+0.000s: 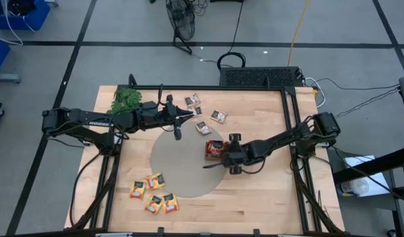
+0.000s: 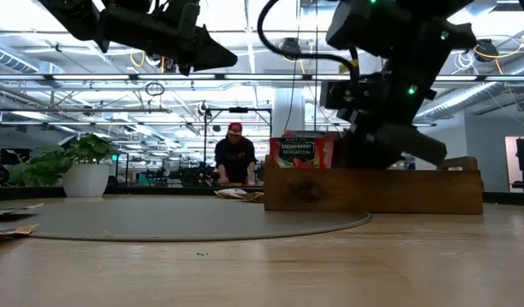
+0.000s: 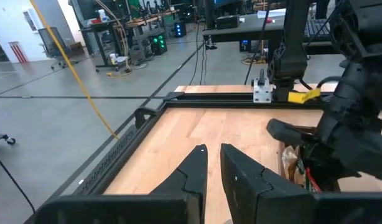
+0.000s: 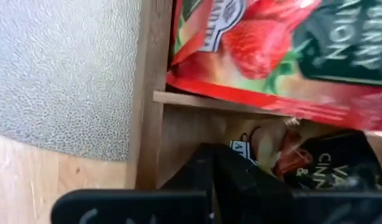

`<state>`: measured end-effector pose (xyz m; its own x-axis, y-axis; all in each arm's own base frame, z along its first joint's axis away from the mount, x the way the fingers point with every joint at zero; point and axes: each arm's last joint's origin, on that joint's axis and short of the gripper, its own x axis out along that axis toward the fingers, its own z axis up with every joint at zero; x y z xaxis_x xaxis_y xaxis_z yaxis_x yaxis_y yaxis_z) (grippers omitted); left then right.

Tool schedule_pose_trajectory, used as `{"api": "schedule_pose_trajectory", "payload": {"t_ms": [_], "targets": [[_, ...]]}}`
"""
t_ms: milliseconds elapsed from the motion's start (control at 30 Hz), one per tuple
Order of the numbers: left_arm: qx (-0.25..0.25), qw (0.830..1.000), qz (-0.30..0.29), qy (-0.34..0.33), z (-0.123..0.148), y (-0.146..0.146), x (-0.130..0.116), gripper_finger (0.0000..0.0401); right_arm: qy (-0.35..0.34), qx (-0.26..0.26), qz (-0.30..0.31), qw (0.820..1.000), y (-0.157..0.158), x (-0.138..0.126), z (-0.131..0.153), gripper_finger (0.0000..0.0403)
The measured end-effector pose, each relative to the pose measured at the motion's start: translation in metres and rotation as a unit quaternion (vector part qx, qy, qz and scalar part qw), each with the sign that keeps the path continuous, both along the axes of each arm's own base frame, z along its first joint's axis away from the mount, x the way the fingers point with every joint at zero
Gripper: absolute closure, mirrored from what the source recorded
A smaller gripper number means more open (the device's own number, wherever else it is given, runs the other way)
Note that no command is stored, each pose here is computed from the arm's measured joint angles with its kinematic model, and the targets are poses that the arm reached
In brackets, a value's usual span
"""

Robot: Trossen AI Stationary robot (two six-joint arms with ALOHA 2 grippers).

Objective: Pick & Place Tea
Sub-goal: Put the brown tea bag into the middle section of the wooden organizer

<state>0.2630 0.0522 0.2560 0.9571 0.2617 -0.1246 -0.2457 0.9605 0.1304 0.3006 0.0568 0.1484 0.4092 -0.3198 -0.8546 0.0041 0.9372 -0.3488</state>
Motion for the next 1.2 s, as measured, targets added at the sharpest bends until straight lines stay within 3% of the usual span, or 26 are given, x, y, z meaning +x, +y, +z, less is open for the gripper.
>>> {"api": "schedule_pose_trajectory", "payload": {"t_ms": [367, 767, 1200], "targets": [[0.0, 1.0, 0.0, 0.0, 0.0, 0.0, 0.0, 0.035, -0.044, 0.043, -0.006, 0.998, 0.002, -0.005, 0.025, 0.0403], [0.0, 1.0, 0.0, 0.0, 0.0, 0.0, 0.0, 0.035, -0.029, 0.045, -0.037, 0.998, -0.006, -0.008, 0.023, 0.0403], [0.0, 1.0, 0.0, 0.0, 0.0, 0.0, 0.0, 0.035, -0.074, 0.05, -0.038, 0.995, -0.013, 0.002, 0.028, 0.0403]]}}
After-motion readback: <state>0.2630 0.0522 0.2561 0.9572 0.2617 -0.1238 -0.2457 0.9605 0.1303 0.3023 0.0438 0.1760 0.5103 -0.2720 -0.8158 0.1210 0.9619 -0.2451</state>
